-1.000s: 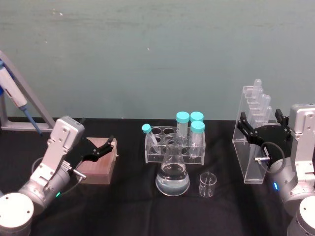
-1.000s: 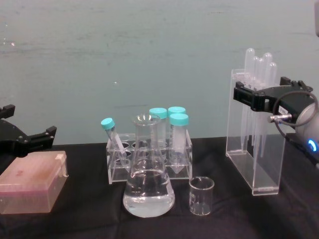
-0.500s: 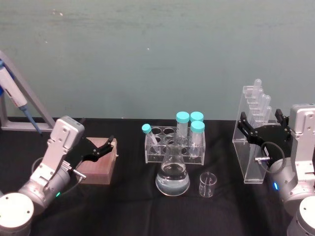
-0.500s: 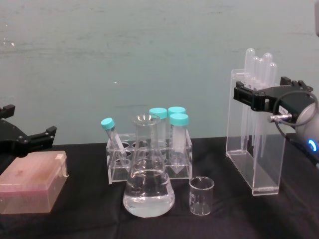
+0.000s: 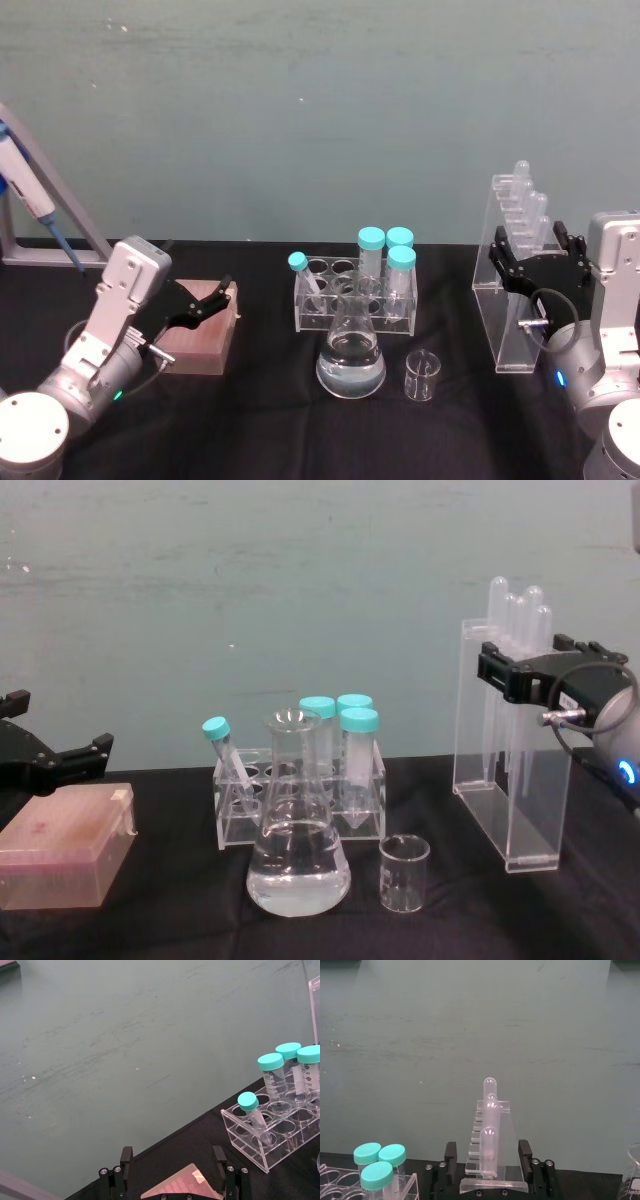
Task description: Place the experimental apparatus aside using one hand.
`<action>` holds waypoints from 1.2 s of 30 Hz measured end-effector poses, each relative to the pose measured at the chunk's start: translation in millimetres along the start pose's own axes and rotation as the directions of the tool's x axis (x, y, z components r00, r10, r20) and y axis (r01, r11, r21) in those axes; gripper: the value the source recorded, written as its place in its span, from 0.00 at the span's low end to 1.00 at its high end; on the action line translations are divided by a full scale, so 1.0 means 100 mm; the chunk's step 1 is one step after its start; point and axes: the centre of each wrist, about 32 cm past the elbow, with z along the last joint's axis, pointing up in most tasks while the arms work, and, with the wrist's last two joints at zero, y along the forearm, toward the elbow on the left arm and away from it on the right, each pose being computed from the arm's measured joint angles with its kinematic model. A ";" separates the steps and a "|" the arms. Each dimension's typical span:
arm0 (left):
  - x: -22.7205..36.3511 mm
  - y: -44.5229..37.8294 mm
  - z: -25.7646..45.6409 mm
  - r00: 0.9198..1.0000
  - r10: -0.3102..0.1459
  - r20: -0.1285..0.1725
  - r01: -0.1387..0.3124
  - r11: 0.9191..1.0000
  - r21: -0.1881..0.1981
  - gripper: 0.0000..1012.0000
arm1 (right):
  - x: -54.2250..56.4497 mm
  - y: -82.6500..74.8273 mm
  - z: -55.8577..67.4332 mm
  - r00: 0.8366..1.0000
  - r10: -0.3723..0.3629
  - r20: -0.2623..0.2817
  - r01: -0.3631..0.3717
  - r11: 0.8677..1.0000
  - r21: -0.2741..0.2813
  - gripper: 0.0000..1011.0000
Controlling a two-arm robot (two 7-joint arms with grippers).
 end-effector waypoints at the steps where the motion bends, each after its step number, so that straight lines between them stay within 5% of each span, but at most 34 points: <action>1: 0.000 0.000 0.000 1.000 0.000 0.000 0.000 1.000 0.000 0.99 | 0.00 0.00 0.00 1.000 0.000 0.000 0.000 1.000 0.000 0.78; 8: 0.000 0.000 0.000 1.000 0.000 0.000 0.000 1.000 0.000 0.99 | 0.00 0.00 0.00 1.000 0.000 0.000 0.000 1.000 0.000 0.60; 36: 0.000 0.000 0.000 1.000 0.000 0.000 0.000 1.000 0.000 0.99 | 0.00 0.00 0.00 1.000 -0.001 -0.001 0.001 1.000 -0.005 0.59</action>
